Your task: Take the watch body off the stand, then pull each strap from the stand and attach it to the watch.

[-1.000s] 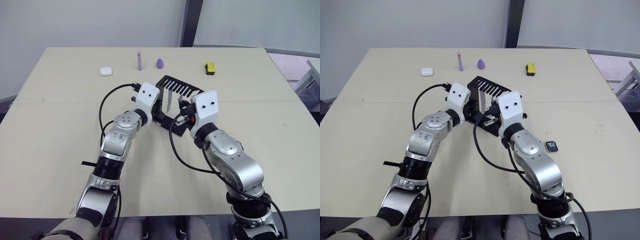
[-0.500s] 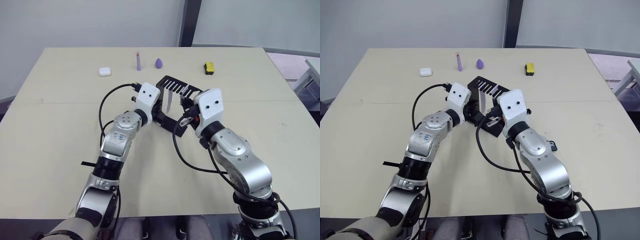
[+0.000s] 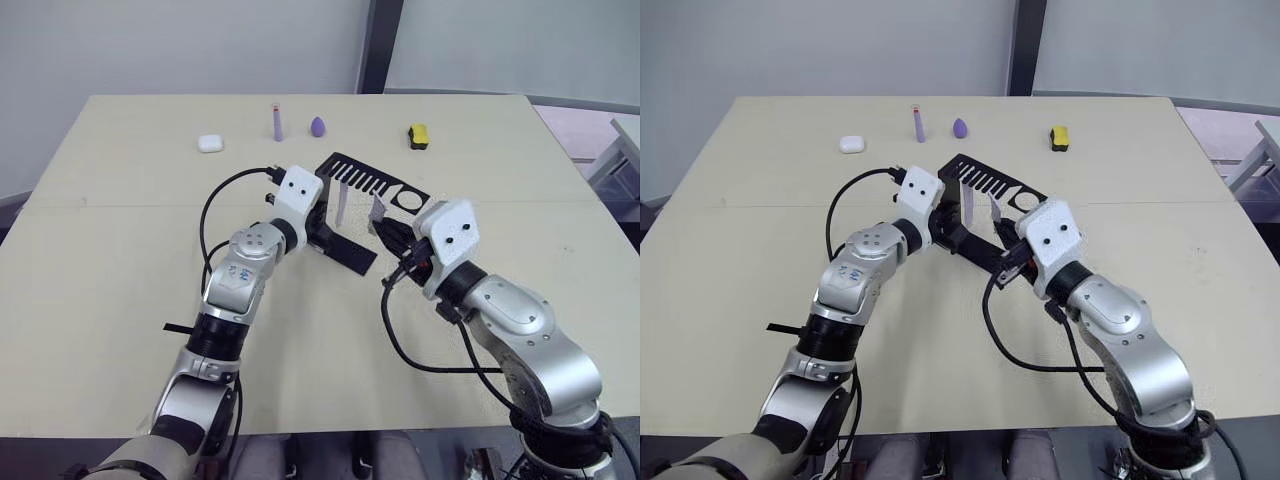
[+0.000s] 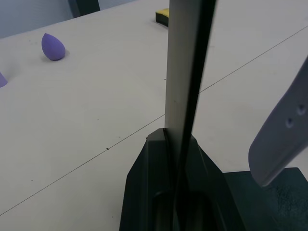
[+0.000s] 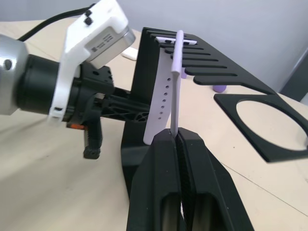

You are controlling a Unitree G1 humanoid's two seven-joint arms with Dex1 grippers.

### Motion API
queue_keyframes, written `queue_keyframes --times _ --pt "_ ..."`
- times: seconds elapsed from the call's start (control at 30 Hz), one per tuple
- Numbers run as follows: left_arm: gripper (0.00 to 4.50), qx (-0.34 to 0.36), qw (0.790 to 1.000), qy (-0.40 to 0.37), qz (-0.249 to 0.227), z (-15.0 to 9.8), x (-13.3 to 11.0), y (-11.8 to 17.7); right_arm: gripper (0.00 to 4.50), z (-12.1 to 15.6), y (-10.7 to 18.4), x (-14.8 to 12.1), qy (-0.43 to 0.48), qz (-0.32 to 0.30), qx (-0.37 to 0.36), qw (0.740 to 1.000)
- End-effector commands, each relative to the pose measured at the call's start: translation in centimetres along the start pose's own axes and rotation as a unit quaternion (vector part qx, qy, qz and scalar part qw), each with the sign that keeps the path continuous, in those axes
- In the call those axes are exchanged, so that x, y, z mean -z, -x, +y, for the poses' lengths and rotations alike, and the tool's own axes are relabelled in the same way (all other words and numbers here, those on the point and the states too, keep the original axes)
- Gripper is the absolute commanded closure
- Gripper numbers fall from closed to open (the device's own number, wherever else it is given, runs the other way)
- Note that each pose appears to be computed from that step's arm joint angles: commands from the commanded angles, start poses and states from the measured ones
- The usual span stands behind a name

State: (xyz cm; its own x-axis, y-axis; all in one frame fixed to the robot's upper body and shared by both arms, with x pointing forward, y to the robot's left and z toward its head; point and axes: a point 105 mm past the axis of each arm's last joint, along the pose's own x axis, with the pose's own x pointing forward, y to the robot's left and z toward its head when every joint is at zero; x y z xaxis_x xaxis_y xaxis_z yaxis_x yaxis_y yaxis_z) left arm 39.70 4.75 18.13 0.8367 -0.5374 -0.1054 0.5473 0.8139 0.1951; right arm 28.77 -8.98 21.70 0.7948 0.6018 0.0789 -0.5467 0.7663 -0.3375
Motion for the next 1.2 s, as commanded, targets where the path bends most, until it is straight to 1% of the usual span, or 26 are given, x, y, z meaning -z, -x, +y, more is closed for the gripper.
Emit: queue_keyframes --times 0.03,0.23,0.3,0.33,0.43,0.53,0.57,0.63,0.7,0.83,0.87,0.93,1.0,1.07,1.13,1.17,1.2 --pt "4.5 0.011 1.0 0.0 0.005 -0.6 0.3 -0.1 4.48 0.4 0.9 -1.5 0.003 -0.033 -0.018 0.999" --pt "4.5 0.022 1.0 0.002 0.012 -0.7 0.7 0.1 4.48 -0.1 2.5 -0.6 -0.042 -0.018 -0.026 0.999" --pt "3.86 0.034 0.999 0.013 0.004 -0.8 0.6 0.5 4.5 -0.2 3.0 -0.4 -0.053 -0.012 -0.031 0.998" --pt "3.62 0.038 0.999 0.017 0.001 -0.7 0.5 0.9 4.5 -0.3 3.2 -0.3 -0.058 -0.01 -0.034 0.998" --pt "2.15 0.046 0.999 0.023 -0.005 0.1 0.6 2.2 4.5 -0.3 3.8 -0.1 -0.07 -0.004 -0.043 0.997" --pt "0.52 0.051 0.998 0.023 -0.007 2.0 1.2 3.8 4.5 -0.2 4.2 0.0 -0.084 -0.001 -0.06 0.995" --pt "0.05 0.053 0.998 0.027 -0.009 2.5 1.3 4.3 4.5 -0.1 4.3 -0.1 -0.088 0.0 -0.069 0.994" --pt "0.01 0.079 0.996 0.029 -0.016 2.9 1.1 5.2 4.5 0.3 4.5 -0.2 -0.093 0.001 -0.093 0.991" --pt "0.01 0.133 0.99 0.038 -0.026 2.5 0.7 6.6 4.5 0.6 4.8 -0.4 -0.1 0.001 -0.119 0.988" --pt "0.01 0.244 0.965 0.076 -0.052 1.9 -1.0 9.6 4.5 1.1 5.2 -1.1 -0.134 -0.004 -0.174 0.976" --pt "0.01 0.278 0.954 0.089 -0.062 1.4 -1.7 10.4 4.5 1.2 5.3 -1.3 -0.145 -0.006 -0.189 0.971" --pt "0.01 0.366 0.92 0.109 -0.083 -0.2 -3.6 11.7 4.5 1.7 5.5 -1.7 -0.167 -0.003 -0.235 0.958" --pt "0.01 0.412 0.899 0.115 -0.092 -1.3 -4.7 12.0 4.5 1.9 5.5 -1.9 -0.181 -0.004 -0.264 0.947" --pt "0.01 0.439 0.883 0.128 -0.102 -2.3 -5.2 11.7 4.5 1.8 5.0 -2.0 -0.198 -0.009 -0.277 0.94" --pt "0.52 0.463 0.868 0.139 -0.11 -3.0 -5.6 11.8 4.5 1.6 4.4 -1.9 -0.21 -0.01 -0.281 0.937" --pt "0.86 0.471 0.863 0.143 -0.112 -3.1 -5.7 11.8 4.5 1.6 4.2 -1.9 -0.213 -0.01 -0.282 0.935" --pt "1.31 0.482 0.856 0.147 -0.113 -3.4 -5.7 12.0 4.5 1.8 4.1 -1.9 -0.217 -0.01 -0.29 0.932"
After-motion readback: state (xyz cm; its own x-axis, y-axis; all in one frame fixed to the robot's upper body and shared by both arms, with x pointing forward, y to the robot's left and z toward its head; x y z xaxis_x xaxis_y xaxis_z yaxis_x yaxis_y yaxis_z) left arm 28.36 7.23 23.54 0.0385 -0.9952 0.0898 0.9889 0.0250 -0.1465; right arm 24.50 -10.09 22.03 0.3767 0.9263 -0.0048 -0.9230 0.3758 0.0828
